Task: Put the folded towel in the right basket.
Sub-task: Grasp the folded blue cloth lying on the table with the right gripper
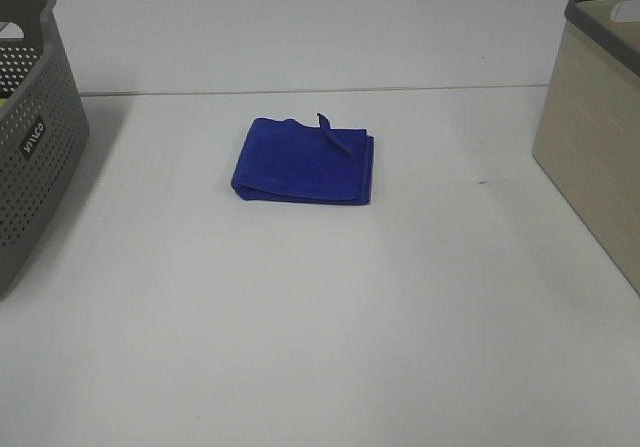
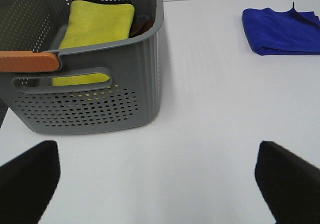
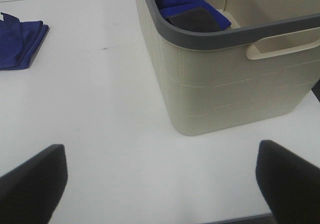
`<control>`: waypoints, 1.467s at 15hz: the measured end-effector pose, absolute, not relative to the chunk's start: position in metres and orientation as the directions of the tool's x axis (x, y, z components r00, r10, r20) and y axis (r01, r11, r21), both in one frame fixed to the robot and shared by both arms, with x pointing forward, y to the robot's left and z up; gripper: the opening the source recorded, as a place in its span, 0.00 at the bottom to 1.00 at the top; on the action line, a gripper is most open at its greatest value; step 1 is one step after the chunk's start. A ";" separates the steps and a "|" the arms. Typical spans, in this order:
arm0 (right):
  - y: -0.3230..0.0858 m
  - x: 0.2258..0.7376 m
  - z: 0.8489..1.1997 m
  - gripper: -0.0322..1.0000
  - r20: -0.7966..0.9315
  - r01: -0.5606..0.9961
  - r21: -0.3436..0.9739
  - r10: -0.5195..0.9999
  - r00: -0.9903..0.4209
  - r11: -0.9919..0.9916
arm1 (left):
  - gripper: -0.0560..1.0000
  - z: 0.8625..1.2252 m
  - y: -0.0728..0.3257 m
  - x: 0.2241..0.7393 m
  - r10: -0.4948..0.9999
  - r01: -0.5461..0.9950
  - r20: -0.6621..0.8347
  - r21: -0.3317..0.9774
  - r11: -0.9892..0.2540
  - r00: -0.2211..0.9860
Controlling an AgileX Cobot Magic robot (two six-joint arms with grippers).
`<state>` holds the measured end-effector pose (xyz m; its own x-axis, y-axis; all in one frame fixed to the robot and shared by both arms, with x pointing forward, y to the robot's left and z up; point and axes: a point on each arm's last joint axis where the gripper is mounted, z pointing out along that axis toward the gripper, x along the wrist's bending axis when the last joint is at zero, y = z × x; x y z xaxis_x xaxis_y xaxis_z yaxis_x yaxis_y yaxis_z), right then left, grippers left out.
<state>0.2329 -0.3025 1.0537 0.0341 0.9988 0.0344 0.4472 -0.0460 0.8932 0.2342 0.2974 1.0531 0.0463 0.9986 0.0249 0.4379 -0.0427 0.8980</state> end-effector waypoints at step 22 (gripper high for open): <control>-0.296 0.233 1.054 0.97 0.041 0.450 0.893 0.998 -0.044 -0.017 | 0.99 1.053 0.295 0.234 0.998 0.437 -0.006 0.899 -0.021 0.060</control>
